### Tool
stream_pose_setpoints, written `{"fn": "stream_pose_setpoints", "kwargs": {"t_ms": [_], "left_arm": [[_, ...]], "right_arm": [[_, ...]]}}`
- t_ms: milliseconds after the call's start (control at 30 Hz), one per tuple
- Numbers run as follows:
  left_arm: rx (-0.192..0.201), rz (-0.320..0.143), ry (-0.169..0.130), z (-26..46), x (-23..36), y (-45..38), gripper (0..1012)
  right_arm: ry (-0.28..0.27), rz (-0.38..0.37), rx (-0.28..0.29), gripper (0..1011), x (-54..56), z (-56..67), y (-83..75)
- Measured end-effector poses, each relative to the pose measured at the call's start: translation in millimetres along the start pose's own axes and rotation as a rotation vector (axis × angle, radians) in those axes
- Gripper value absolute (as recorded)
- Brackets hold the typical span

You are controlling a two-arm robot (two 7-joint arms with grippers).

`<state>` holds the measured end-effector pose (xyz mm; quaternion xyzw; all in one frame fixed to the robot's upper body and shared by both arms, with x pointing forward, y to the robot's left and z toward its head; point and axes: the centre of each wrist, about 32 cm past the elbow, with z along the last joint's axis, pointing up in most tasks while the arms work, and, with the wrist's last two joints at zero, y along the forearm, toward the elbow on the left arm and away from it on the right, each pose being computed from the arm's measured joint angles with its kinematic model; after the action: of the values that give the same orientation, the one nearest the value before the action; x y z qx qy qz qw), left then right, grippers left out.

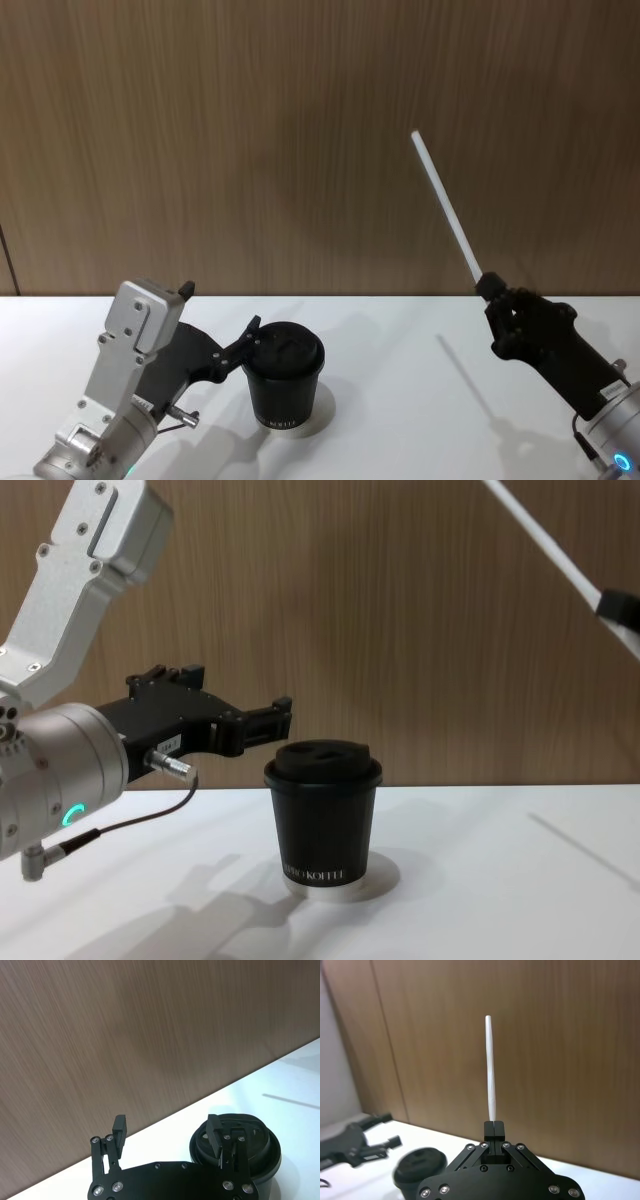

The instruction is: Pick up the straw with one hand, pass it to the other hand, and insert it into the cup.

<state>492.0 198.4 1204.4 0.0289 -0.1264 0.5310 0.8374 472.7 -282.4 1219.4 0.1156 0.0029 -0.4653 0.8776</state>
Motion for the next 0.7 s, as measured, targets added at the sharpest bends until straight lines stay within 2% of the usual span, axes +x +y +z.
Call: {"fn": "stream_pose_setpoints", "kwargs": {"t_ms": [267,467,600,700], "left_arm": [[0.000,0.000,0.000,0.0,0.0,0.0,1000],[0.000,0.000,0.000,0.0,0.0,0.0,1000],[0.000,0.000,0.000,0.0,0.0,0.0,1000],[0.000,0.000,0.000,0.0,0.0,0.0,999]], "right_arm": [[0.074,0.109,0.082,0,-1.1,3.2,2.5],[0.107,0.186,0.110,0,-0.7,4.6,8.8],[0.121,0.247,0.115,0,1.3,4.9,17.6],[0.126,0.295,0.110,0,4.3,5.0,30.2]]}}
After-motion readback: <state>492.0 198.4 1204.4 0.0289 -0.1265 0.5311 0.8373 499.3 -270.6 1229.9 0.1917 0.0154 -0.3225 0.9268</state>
